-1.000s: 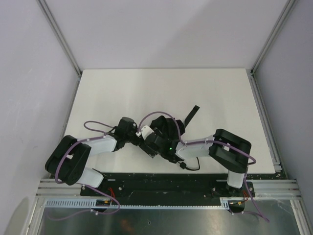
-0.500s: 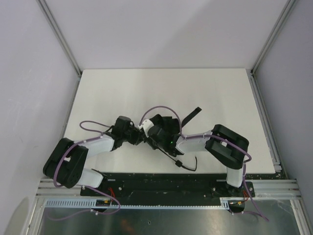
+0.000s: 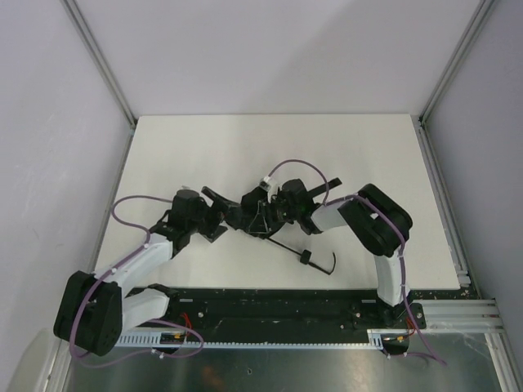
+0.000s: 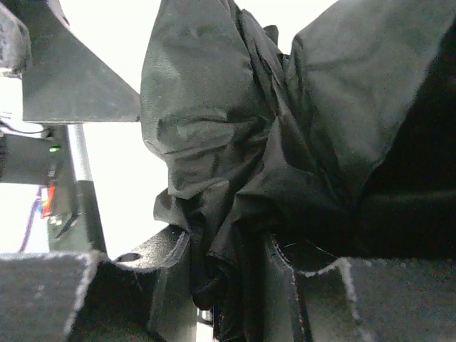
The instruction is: Put away the umbrella
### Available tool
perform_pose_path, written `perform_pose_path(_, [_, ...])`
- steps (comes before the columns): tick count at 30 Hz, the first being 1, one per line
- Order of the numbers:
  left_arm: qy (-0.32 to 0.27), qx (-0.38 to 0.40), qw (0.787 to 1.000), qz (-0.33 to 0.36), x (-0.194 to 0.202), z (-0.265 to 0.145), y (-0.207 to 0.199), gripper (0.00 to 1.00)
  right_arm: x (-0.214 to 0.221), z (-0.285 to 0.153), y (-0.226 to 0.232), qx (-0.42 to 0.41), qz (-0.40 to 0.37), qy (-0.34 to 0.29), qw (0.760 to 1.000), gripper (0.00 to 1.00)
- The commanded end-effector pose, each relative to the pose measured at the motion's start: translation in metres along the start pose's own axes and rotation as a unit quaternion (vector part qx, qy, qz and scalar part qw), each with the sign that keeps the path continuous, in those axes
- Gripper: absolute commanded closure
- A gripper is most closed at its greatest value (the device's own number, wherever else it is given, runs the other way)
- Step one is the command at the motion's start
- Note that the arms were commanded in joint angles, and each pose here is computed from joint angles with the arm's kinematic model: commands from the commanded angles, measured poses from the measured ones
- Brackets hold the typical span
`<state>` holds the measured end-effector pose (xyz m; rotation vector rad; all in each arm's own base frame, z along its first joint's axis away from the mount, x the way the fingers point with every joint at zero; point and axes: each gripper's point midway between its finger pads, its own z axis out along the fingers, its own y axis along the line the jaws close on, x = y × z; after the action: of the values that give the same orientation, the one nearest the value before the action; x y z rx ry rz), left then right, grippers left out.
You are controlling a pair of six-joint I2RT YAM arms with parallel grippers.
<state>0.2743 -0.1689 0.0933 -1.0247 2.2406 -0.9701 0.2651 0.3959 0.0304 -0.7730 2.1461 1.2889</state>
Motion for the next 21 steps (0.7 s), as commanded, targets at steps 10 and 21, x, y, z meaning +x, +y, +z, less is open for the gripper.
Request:
perform_pose_path(10, [0.066,-0.059,0.996,-0.029,0.023,0.030,0.021,0.01,0.095,-0.015,-0.006,-0.044,0.287,0.125,0.949,1.00])
perform_pose_path(21, [0.039,-0.099,0.994,-0.029,0.025,0.060,0.062,0.48,0.087,-0.017,0.000,-0.037,0.253,0.125,0.959,1.00])
